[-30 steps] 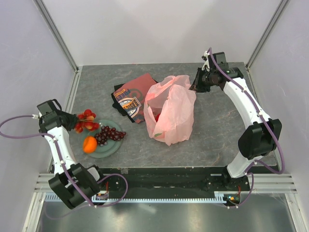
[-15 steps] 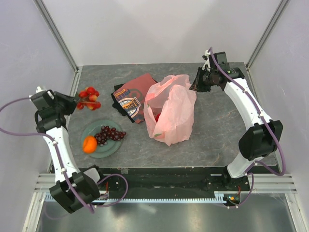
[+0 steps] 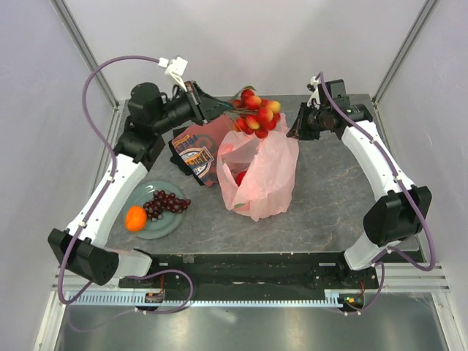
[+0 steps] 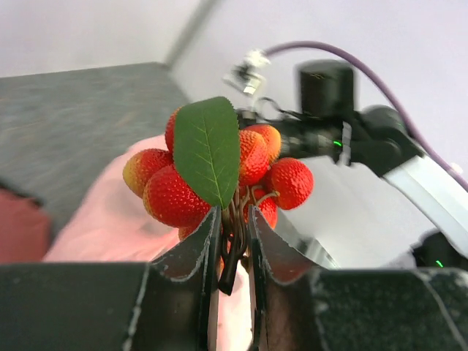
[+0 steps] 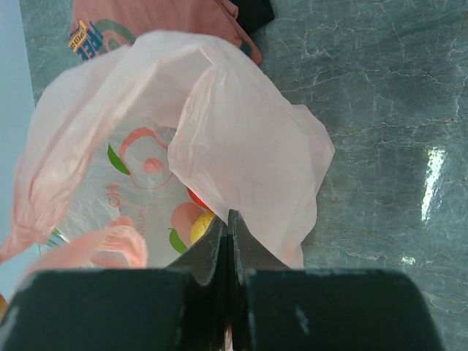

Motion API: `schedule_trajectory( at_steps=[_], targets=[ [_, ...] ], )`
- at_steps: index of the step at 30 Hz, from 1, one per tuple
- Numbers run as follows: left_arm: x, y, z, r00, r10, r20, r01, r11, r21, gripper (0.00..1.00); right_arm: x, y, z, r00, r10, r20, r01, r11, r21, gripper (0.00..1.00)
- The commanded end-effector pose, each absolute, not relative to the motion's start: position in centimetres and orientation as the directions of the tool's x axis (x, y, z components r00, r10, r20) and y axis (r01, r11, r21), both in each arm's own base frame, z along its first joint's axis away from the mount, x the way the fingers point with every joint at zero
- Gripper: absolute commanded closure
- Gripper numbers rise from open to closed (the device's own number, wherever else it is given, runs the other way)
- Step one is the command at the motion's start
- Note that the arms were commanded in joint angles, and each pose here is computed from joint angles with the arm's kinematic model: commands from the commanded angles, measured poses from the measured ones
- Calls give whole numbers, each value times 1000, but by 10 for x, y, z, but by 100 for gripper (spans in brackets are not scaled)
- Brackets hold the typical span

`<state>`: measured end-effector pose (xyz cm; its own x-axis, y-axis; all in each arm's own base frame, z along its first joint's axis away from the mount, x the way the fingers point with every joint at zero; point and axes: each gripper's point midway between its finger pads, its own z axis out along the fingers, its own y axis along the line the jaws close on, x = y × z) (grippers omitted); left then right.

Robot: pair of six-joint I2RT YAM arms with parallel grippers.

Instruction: Place the fruits into the plastic bag

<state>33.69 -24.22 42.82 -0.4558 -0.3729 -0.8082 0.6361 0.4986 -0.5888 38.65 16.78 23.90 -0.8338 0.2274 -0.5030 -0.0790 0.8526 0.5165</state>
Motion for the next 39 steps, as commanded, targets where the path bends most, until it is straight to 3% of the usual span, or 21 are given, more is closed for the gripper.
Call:
schedule_trajectory(
  at_steps=[1,9,13,19,22,30,34,39],
  targets=[
    [316,-272,485,-362,-425,-830,798,318,-512,98,384,166,259,-800,235,-553,-117,842,527,100],
    [308,-291,499,-350,-446,-824,836,247,-489,98,377,164,262,-793,245,-558,-109,844,526,100],
    [315,-302,472,-430,-396,-811,808,233,-542,98,373,163,262,-793,248,-556,-105,844,526,100],
    [328,-301,421,-470,-307,-828,751,355,-557,99,371,161,263,-789,250,-561,-103,847,522,100],
    [341,-289,398,-454,-279,-846,699,477,-532,98,369,161,263,-789,252,-560,-102,846,523,100],
    [371,-254,361,-342,-182,-922,596,717,-362,98,364,161,262,-792,247,-559,-105,846,523,100],
    [380,-246,354,-298,-130,-946,581,761,-288,98,364,160,263,-790,245,-562,-109,846,522,100],
    [367,-273,343,-308,-73,-949,651,711,-266,99,365,160,261,-792,246,-558,-105,846,523,100]
  ],
)
